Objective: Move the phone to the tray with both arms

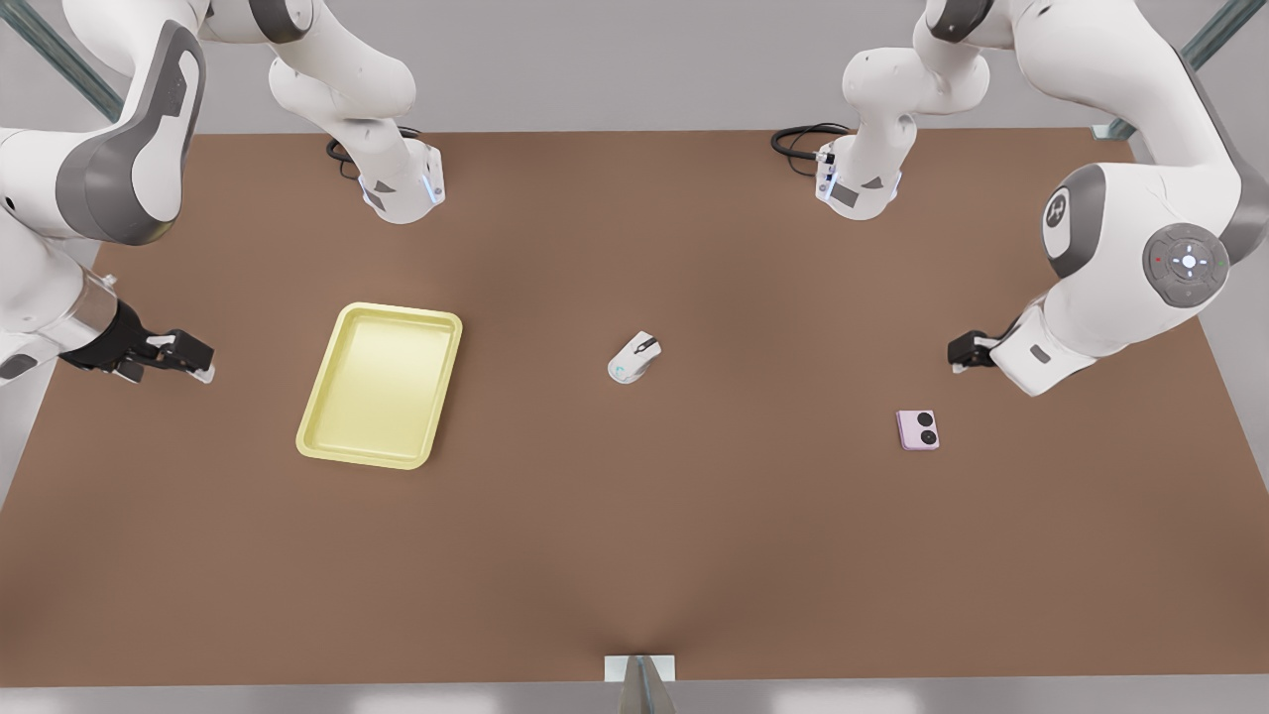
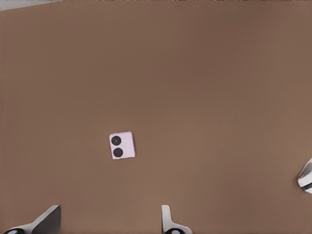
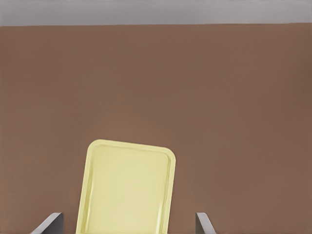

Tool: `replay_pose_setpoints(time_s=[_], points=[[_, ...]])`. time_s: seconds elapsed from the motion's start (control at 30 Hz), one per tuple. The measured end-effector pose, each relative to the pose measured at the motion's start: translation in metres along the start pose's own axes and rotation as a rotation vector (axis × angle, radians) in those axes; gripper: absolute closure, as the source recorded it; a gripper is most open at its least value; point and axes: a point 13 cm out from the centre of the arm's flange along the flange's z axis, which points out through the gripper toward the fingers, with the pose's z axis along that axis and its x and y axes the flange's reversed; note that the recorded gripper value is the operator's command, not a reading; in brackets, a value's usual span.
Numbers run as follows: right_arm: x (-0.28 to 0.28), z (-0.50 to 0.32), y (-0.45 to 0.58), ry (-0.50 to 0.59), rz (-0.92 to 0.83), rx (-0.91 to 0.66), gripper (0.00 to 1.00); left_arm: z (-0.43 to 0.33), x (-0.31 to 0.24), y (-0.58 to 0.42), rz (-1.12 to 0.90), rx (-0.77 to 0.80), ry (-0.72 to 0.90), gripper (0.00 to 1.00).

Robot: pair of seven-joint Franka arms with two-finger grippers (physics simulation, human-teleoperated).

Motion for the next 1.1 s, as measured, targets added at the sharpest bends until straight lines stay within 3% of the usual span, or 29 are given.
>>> replay_pose_setpoints(time_s=[0.1,0.3,0.5,1.1], points=[[-0.001,-0.001,0.0,-0.006,-0.004,0.0,0.0,0.018,-0.004,0.0,-0.001,0.001,0.017,0.0],[-0.003,-0.001,0.0,-0.012,-0.011,0.001,0.0,0.174,0.012,0.008,-0.06,0.036,0.124,0.0],[-0.003,-0.001,0.0,-0.015,-0.016,0.001,0.0,0.281,0.014,0.023,-0.134,0.051,0.036,0.0],[-0.004,-0.001,-0.001,-0.016,-0.023,0.002,0.0,0.395,0.0,0.069,-0.209,0.013,-0.12,0.0]])
